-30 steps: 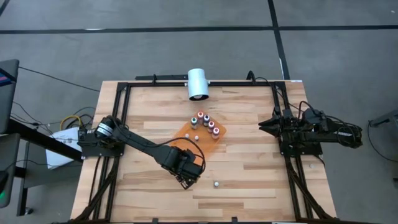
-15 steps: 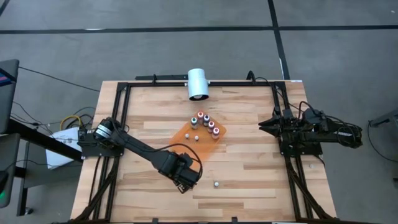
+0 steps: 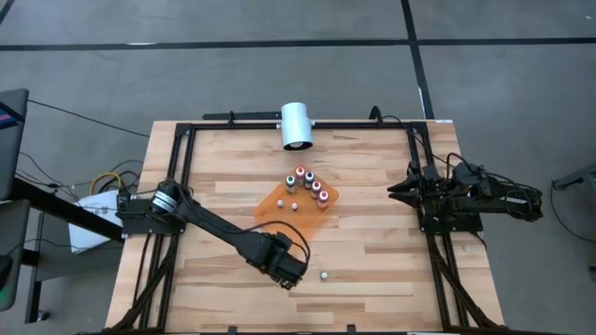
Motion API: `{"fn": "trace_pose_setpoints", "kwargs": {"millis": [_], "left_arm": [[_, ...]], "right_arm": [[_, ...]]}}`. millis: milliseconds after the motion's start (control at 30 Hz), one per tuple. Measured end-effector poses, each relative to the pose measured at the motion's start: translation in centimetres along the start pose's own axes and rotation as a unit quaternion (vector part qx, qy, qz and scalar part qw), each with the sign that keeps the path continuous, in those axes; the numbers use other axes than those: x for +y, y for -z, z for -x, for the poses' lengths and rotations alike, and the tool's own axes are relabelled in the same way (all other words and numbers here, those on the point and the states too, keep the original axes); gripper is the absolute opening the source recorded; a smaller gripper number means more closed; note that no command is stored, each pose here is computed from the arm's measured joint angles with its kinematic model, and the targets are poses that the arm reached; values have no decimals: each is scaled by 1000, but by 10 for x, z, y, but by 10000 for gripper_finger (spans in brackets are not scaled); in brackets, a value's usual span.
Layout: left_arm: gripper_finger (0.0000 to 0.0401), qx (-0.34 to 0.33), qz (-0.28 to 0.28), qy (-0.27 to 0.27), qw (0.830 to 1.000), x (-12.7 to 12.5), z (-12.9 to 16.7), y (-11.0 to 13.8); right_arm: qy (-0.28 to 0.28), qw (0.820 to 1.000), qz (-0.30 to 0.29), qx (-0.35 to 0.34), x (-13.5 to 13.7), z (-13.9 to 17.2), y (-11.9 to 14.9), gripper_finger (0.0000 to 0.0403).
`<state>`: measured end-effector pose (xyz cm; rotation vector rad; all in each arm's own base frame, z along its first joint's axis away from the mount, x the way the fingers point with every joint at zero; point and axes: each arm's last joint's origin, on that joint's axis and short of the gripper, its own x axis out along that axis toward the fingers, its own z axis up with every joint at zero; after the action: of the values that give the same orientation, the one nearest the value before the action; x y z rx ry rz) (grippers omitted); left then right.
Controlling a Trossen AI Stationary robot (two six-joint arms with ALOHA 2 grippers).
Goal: Pick & Place food coloring
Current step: Put the small violet food coloring bottle into the orange bin
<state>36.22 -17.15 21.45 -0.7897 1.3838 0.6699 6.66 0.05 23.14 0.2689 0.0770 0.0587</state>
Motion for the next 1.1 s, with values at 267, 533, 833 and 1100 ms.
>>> {"fn": "trace_pose_setpoints", "kwargs": {"millis": [267,533,833,1100], "left_arm": [[155,12,42,-49,998,0,-27,-6],[155,18,56,-52,997,1,-26,-6],[155,1,75,-112,991,9,-12,-5],[155,-7,42,-89,995,11,-30,-15]], "right_arm": [[0,1000,19,-3,0,0,-1,75],[1,1000,18,0,0,0,0,75],[2,1000,20,2,0,0,0,75],[2,1000,27,2,0,0,0,75]]}}
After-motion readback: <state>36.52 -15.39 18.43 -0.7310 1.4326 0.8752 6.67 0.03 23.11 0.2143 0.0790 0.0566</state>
